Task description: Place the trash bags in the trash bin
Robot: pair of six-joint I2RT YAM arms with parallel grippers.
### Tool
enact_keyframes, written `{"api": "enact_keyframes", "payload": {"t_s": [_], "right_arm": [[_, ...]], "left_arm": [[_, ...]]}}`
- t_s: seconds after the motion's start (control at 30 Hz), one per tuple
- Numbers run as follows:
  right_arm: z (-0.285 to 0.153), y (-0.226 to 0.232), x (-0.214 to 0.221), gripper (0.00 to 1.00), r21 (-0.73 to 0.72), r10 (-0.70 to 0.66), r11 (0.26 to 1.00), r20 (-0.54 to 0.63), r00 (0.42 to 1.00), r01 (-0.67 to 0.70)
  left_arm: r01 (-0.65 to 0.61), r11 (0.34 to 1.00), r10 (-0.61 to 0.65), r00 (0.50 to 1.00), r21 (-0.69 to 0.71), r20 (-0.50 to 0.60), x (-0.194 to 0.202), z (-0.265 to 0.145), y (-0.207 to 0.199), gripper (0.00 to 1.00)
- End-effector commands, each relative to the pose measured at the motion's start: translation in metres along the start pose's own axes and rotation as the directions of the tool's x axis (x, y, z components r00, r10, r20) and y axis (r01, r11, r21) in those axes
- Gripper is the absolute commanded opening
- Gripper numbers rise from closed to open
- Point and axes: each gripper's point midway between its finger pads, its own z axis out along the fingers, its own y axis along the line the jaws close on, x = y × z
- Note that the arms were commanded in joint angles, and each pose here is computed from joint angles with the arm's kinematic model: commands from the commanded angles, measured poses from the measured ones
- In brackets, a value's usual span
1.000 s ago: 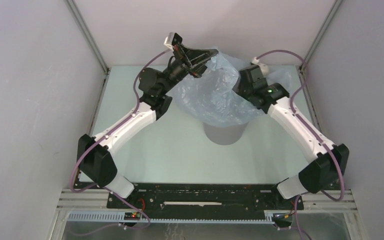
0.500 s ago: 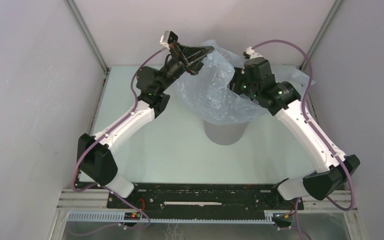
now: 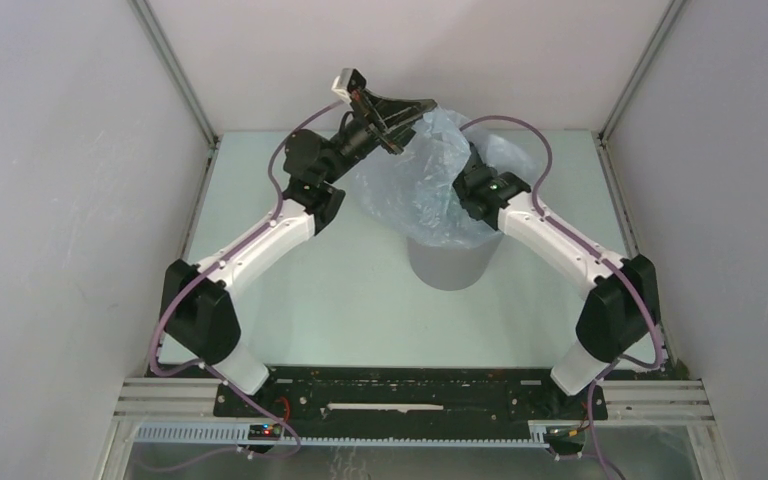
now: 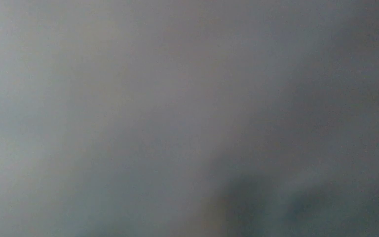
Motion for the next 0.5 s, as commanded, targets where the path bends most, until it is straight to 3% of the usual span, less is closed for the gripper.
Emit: {"api": "enact_keyframes", "payload": {"t_s": [0.0,0.2,0.27,0.47], "right_arm": [[0.007,-0.036,-0.01,0.46,0.176,0.064,0.981,0.071,0.995,-0.076],[0.007,-0.079,-0.001,0.4,0.345,0.04,0.937,0.069,0.997,-0.062],[0.0,-0.1,-0.001,0.39,0.449,0.035,0.891,0.081,0.996,-0.068],[-0.014,-0.135,-0.007,0.38,0.546,0.042,0.833,0.087,0.995,-0.083]], "left_arm": [[-0.037,0.997,0.04,0.998,0.061,-0.046,0.012,0.007,-0.031,0.0],[-0.029,0.999,0.03,0.998,0.034,-0.053,0.012,0.006,-0.024,0.0],[-0.024,1.0,0.024,0.998,0.001,-0.052,0.012,0.006,-0.017,0.0],[-0.116,0.96,0.109,0.993,-0.256,-0.041,-0.004,-0.008,0.025,0.0]]}}
